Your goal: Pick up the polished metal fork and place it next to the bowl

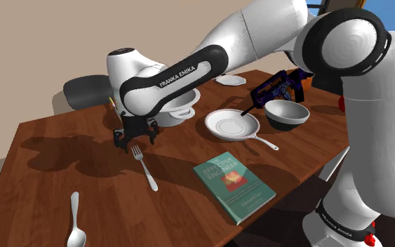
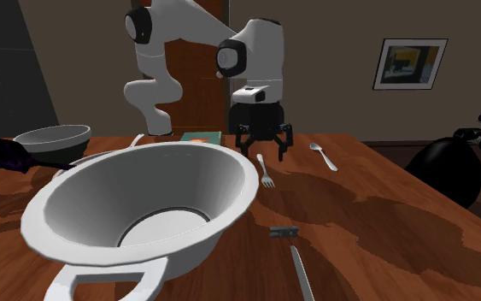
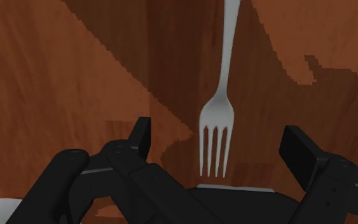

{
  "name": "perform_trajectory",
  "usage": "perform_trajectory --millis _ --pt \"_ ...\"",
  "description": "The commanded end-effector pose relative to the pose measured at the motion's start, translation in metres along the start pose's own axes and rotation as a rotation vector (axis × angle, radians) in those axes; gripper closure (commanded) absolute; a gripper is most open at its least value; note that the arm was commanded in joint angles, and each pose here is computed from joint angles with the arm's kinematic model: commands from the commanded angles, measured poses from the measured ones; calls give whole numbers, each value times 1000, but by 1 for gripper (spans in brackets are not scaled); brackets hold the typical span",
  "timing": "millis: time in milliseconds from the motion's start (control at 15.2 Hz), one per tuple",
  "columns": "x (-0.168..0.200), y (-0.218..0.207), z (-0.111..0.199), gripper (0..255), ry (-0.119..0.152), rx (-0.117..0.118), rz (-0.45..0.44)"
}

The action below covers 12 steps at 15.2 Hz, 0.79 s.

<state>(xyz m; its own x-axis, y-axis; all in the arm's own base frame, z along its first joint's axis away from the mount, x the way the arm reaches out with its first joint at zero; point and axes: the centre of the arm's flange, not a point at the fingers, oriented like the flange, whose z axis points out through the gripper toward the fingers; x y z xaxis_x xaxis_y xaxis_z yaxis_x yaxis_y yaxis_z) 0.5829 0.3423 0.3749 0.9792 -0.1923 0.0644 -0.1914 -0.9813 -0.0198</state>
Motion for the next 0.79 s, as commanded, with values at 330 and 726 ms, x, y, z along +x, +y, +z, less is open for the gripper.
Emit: perform_trajectory --millis 330,726 --pt "4 -8 39 0 1 -1 1" --pt "4 -8 48 0 1 -1 1"
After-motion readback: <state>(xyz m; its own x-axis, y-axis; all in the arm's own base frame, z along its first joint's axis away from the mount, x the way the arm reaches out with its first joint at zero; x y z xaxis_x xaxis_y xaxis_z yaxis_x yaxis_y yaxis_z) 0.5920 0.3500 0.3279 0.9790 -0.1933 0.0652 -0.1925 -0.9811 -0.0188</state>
